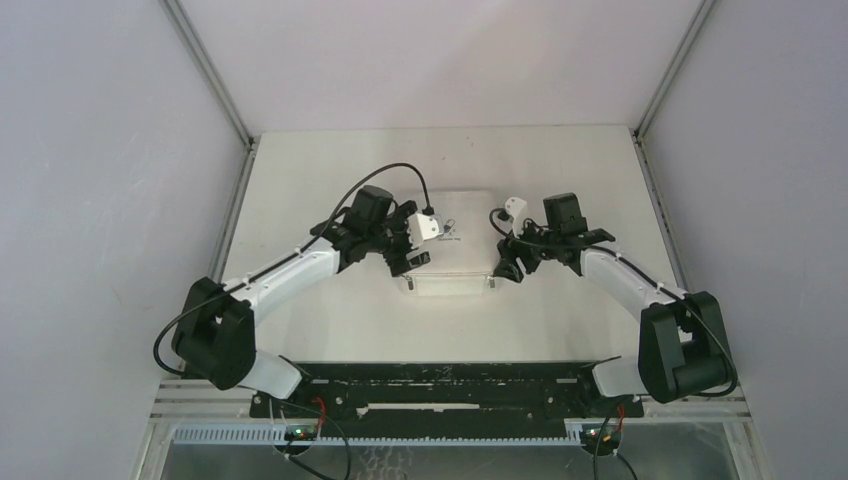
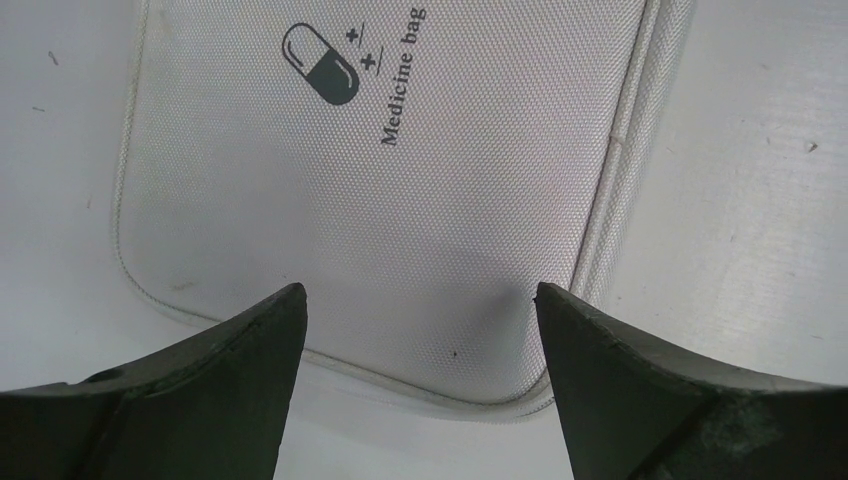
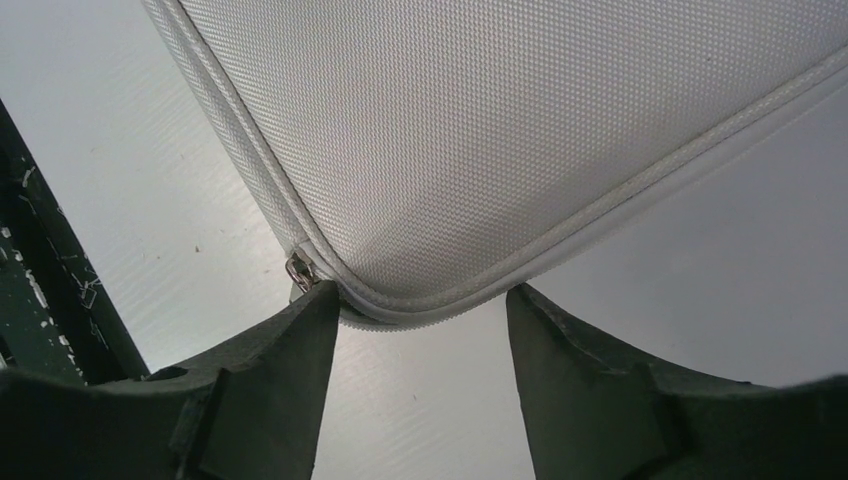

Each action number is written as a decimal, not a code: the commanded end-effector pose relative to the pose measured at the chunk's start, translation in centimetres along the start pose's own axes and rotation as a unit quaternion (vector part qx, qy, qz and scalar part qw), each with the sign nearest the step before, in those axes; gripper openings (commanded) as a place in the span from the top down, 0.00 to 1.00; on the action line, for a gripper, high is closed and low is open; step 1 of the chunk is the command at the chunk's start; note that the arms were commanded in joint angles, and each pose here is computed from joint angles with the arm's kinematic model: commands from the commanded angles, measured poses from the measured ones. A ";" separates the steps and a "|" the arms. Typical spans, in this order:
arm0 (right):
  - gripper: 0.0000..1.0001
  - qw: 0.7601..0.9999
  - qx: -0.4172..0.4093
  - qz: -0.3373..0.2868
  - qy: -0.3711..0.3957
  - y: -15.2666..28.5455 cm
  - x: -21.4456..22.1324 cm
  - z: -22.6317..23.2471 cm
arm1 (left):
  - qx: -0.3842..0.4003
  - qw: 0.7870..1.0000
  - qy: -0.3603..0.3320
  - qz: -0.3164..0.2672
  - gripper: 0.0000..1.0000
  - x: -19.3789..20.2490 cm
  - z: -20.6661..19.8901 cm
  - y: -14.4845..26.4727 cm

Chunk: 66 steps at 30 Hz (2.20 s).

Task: Organize the medicine kit

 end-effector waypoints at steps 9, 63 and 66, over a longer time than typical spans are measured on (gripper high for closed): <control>0.53 0.998 -0.040 -0.048 0.018 -2.1 -5.1 -3.1 | -0.019 0.999 -0.016 -0.033 0.13 -2.3 0.0 1.0; 0.57 0.988 0.017 0.039 -0.151 -4.2 -4.4 0.2 | -0.054 0.996 -0.039 -0.058 0.10 -2.8 -0.3 3.3; 0.62 0.988 0.018 0.038 -0.152 -4.2 -4.7 0.1 | -0.052 0.996 -0.039 -0.057 0.10 -2.7 -0.4 3.2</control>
Point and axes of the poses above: each gripper's point midway between its finger pads, its own y axis back along the fingers, its own z axis along the line the jaws close on, x = y × z, the point moved 4 cm from there along y, back along the fingers, and after that the axes turned 10 degrees about y, right-handed, at the moved point
